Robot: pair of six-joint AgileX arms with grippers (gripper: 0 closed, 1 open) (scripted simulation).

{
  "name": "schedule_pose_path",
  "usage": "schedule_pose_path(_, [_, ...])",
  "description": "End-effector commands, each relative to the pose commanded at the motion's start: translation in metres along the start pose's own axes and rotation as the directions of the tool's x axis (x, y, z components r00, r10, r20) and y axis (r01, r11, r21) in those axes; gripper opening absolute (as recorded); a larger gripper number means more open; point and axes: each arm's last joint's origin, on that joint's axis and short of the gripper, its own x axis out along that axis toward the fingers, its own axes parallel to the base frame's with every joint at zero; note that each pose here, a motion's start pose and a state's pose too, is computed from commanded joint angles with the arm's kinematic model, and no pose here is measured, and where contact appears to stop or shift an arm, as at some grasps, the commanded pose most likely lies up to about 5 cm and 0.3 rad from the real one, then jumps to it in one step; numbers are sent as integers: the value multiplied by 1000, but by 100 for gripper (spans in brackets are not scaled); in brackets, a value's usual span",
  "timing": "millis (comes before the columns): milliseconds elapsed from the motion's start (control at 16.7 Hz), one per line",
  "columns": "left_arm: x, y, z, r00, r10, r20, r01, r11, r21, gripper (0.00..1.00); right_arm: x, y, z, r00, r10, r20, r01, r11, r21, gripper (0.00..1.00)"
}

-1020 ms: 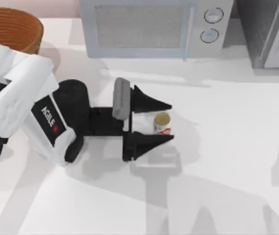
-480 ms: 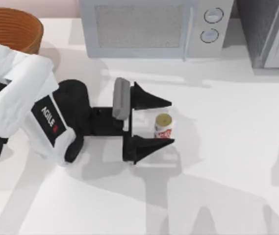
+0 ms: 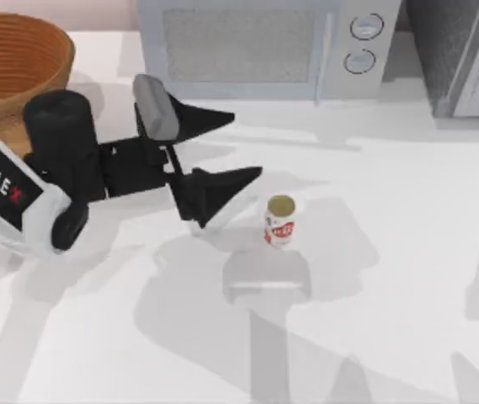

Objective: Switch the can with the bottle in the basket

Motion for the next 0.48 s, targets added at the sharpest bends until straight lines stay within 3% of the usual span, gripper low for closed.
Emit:
schedule_pose_path(240, [-53,-28,70,965,263,11,-263,965,3,100,0,0,0,1000,0,0,0,1000,0,100])
schedule_pose_path(480, [-114,-87,115,852,522,40,-523,852,17,100,0,0,0,1000,0,0,0,1000,0,100])
